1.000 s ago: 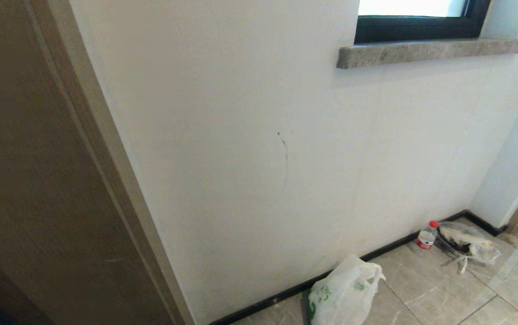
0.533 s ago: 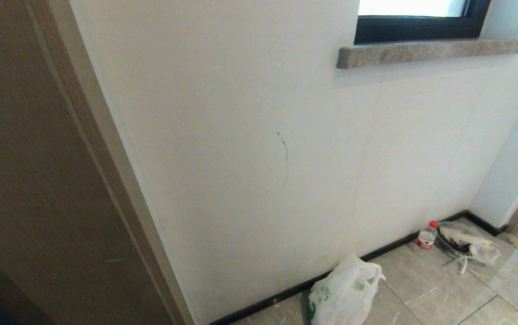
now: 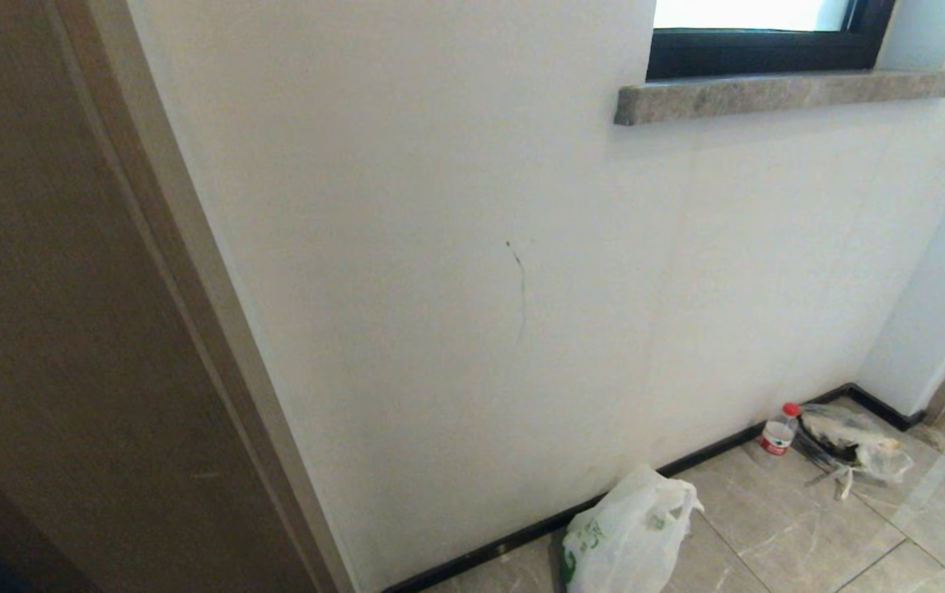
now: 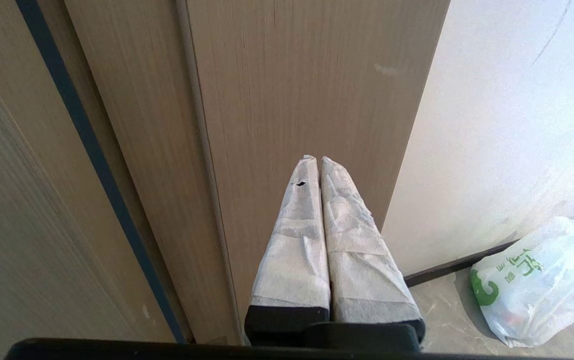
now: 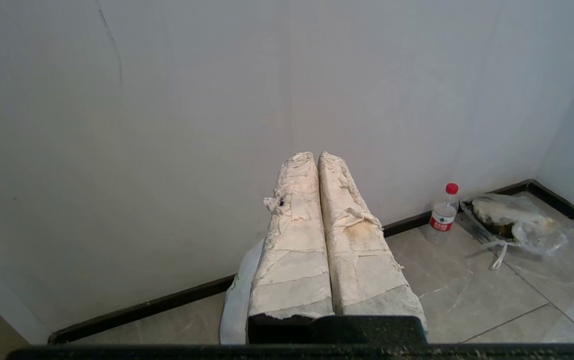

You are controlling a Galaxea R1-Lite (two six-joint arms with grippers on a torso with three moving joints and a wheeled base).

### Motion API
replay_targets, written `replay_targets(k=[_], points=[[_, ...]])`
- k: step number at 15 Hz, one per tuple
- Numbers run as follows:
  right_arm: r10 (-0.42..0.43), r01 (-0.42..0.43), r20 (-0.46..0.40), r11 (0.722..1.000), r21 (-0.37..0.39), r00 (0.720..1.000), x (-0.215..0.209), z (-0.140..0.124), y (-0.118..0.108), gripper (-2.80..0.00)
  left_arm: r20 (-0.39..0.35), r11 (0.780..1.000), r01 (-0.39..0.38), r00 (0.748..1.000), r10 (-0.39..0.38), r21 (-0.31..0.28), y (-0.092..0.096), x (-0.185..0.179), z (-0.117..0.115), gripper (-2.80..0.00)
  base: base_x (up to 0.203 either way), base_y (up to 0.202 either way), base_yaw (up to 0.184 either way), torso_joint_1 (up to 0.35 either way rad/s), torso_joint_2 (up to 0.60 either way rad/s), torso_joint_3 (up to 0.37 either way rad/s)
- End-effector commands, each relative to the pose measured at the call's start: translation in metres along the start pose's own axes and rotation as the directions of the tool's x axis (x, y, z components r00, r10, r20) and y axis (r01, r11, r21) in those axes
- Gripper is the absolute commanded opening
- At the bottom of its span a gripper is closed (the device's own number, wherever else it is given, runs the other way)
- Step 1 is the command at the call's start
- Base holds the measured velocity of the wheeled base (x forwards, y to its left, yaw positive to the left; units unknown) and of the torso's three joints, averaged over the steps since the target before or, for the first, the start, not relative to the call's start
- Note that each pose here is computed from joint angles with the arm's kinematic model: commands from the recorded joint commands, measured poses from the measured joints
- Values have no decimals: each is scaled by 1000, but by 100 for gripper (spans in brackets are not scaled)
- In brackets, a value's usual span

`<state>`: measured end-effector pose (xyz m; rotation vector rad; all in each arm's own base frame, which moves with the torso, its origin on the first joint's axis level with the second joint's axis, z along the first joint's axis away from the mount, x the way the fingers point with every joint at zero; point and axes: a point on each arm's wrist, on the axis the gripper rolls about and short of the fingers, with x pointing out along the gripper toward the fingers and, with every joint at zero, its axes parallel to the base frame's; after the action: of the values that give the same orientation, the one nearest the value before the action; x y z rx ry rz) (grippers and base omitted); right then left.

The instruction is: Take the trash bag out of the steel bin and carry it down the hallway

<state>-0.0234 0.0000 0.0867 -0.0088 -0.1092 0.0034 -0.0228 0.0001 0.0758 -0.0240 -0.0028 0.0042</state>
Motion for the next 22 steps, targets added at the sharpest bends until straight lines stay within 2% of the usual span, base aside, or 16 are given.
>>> replay_targets(k=[1,22], points=[[1,-1,-39,1000,0,999,2,-11,0,-280,-1,1000,0,1000,0,-1,0,0,0,-280,0,0,0,0,0,0],[1,-1,-39,1000,0,999,2,-11,0,-280,-3,1000,0,1000,0,-1,0,0,-1,-280,0,0,0,0,0,0]])
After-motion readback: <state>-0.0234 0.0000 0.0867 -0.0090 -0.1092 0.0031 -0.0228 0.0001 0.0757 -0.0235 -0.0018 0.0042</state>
